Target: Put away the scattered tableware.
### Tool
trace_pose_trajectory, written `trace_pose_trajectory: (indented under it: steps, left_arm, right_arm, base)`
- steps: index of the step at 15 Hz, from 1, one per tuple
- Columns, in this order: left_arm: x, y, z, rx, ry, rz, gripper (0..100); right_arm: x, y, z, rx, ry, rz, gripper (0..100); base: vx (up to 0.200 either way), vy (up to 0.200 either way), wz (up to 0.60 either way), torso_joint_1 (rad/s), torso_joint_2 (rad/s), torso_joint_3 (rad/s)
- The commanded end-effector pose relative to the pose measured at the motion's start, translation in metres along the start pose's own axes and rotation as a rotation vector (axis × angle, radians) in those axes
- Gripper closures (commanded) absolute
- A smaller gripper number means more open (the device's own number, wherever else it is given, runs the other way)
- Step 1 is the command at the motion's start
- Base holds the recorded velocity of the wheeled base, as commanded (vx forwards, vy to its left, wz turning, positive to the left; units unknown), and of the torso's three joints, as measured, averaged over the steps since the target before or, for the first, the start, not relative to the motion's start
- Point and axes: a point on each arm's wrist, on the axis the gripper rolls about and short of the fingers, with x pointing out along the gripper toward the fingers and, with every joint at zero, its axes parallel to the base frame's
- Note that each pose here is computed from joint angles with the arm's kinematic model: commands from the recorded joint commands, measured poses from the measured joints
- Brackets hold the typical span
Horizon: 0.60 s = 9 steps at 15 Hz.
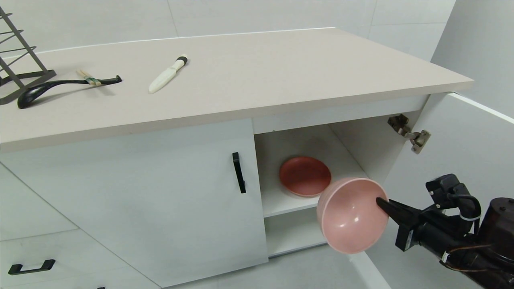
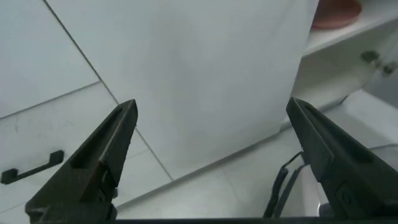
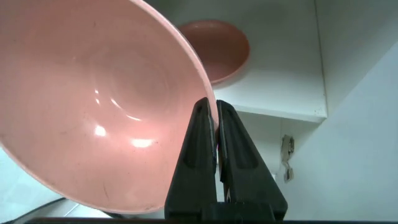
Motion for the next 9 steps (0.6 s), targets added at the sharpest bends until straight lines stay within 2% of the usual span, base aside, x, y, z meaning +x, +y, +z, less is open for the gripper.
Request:
trace_pose_trajectory:
  steps: [1, 2, 4, 5, 6, 9]
  left_arm:
    - [-0.006, 0.0, 0.001, 0.016, -0.076, 0.068, 0]
    - [-0.005, 0.001, -0.001, 0.02, -0.054, 0.11, 0]
    - [-0.005, 0.001, -0.004, -0.033, -0.033, 0.107, 0]
    - [-0.005, 0.0, -0.01, -0.043, 0.029, 0.108, 0]
    - [-0.005, 0.0, -0.008, -0.034, 0.0, 0.109, 0]
    - [-0.005, 0.0, -0.008, -0.032, 0.007, 0.1, 0]
  right_arm:
    - [0.013, -0.001, -0.006, 0.001, 0.02, -0.005, 100]
    - [0.019, -0.003, -0.011, 0.005, 0.041, -0.011, 100]
    - [0.037, -0.008, -0.024, 0.012, 0.083, -0.031, 100]
    - [0.048, -0.01, -0.024, 0.023, 0.067, -0.039, 100]
    - [0.057, -0.016, -0.023, 0.029, 0.047, -0.057, 100]
    - [0.066, -0.016, -0.03, 0.025, 0.064, -0.06, 100]
  base:
    - [0.0, 0.0, 0.0, 0.0, 0.0, 0.0]
    - [0.0, 0.0, 0.0, 0.0, 0.0, 0.0]
    - [0.0, 0.0, 0.0, 0.0, 0.0, 0.0]
    - [0.0, 0.0, 0.0, 0.0, 0.0, 0.0]
    - [0.0, 0.0, 0.0, 0.0, 0.0, 0.0]
    - [0.0, 0.0, 0.0, 0.0, 0.0, 0.0]
